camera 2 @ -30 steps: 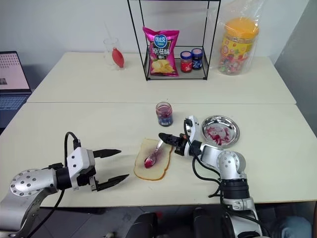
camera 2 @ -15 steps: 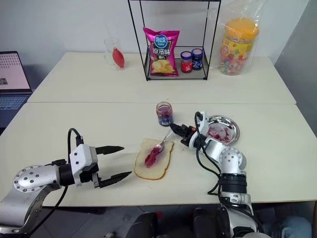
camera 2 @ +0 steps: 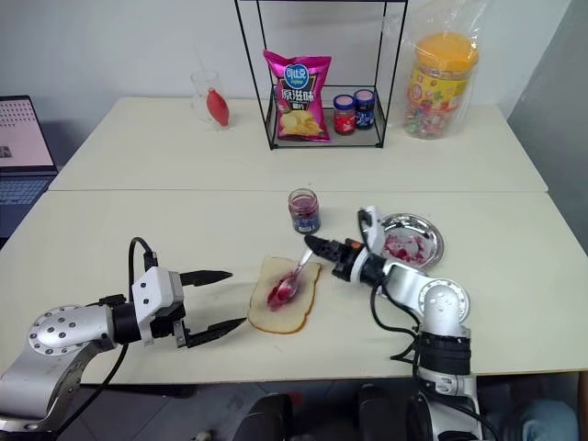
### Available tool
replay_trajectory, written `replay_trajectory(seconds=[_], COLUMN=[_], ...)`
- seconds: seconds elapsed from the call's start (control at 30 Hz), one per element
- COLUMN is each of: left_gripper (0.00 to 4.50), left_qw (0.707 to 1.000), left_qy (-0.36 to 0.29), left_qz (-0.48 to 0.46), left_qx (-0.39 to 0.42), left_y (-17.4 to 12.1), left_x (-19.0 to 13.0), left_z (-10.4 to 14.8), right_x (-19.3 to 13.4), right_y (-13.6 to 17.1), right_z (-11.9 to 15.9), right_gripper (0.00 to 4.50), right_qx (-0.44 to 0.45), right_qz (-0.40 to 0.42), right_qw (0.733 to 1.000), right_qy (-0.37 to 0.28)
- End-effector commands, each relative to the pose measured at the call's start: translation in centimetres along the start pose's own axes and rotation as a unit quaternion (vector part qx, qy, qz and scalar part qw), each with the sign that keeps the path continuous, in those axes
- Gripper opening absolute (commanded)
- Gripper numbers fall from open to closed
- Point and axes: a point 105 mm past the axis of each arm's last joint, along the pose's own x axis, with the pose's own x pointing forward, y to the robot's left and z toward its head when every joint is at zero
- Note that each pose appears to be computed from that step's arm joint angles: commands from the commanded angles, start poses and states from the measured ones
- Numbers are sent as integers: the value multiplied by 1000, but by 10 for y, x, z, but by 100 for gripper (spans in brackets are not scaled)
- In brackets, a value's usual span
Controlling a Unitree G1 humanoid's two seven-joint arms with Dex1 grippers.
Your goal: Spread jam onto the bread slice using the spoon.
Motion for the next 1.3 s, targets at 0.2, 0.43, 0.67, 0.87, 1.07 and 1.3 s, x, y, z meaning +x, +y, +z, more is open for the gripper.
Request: replay_trajectory(seconds=[0.2, 0.43, 0.67, 0.87, 1.07, 1.3], left_gripper=[450, 450, 450, 450, 450, 450], left_qw=[1000, 1000, 1000, 1000, 1000, 1000], left_qy=[-4, -2, -4, -6, -10, -15], left_qz=[2, 2, 2, 2, 2, -5], left_qx=[6, 7, 8, 12, 11, 8], left_y=[0, -1, -1, 0, 0, -3], left_x=[-5, -4, -3, -1, -2, -1], left_z=[3, 1, 1, 2, 6, 9], right_x=[18, 21, 17, -6, -14, -3], right_y=[8, -8, -18, -33, -3, 14], right_z=[3, 10, 18, 44, 45, 19], right_gripper=[5, 5, 5, 5, 5, 5], right_qx=[-20, -36, -32, -28, -31, -18], right_qz=[12, -26, -54, -84, -10, 25], right_qw=[999, 997, 994, 988, 994, 998], right_qy=[-34, -60, -88, -128, -103, -56])
